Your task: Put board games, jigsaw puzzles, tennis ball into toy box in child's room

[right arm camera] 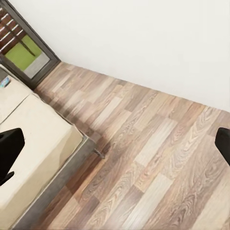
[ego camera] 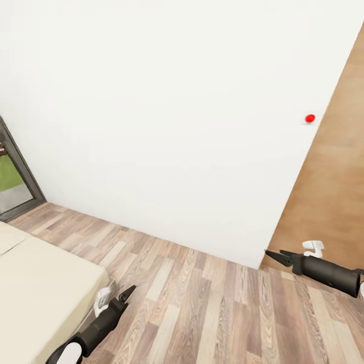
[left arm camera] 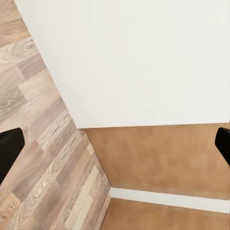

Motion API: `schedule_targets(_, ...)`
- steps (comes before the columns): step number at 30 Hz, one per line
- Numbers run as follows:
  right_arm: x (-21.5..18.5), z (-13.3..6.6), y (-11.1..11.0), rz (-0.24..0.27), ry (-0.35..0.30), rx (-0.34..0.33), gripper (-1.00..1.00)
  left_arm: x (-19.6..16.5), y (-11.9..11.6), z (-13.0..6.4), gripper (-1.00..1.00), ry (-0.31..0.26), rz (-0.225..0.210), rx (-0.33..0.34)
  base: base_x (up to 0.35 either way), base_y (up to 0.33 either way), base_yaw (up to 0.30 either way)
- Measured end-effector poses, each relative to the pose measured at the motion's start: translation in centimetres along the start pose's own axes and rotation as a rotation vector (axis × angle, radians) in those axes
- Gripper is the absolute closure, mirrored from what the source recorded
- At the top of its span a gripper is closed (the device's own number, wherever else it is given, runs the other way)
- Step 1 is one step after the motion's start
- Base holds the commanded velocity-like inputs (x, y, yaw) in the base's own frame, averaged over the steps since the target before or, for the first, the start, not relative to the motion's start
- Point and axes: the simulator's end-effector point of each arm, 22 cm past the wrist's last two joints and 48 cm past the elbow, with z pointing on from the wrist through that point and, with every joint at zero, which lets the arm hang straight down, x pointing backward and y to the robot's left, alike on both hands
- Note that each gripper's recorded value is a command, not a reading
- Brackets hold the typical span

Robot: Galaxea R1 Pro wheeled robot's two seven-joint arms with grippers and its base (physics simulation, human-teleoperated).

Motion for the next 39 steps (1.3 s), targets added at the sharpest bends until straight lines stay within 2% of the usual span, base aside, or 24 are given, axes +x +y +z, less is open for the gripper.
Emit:
schedule_targets(18,0.23,0.17,0.16,-0.001,0.006,-0.003,-1.0,-0.01,-0.05,-0.01,-1.0,0.0,0.001,0.002,0.017,-0.016,0.281)
schedule_targets(29,0.23,0.15,0.19,-0.001,0.007,-0.004,-1.0,0.14,-0.1,0.01,-1.0,0.004,0.003,0.002,0.177,-0.168,0.264)
schedule_targets(39,0.22,0.14,0.22,-0.003,0.006,-0.005,-1.0,0.22,-0.09,0.04,-1.0,0.006,0.004,0.001,0.224,-0.218,0.1)
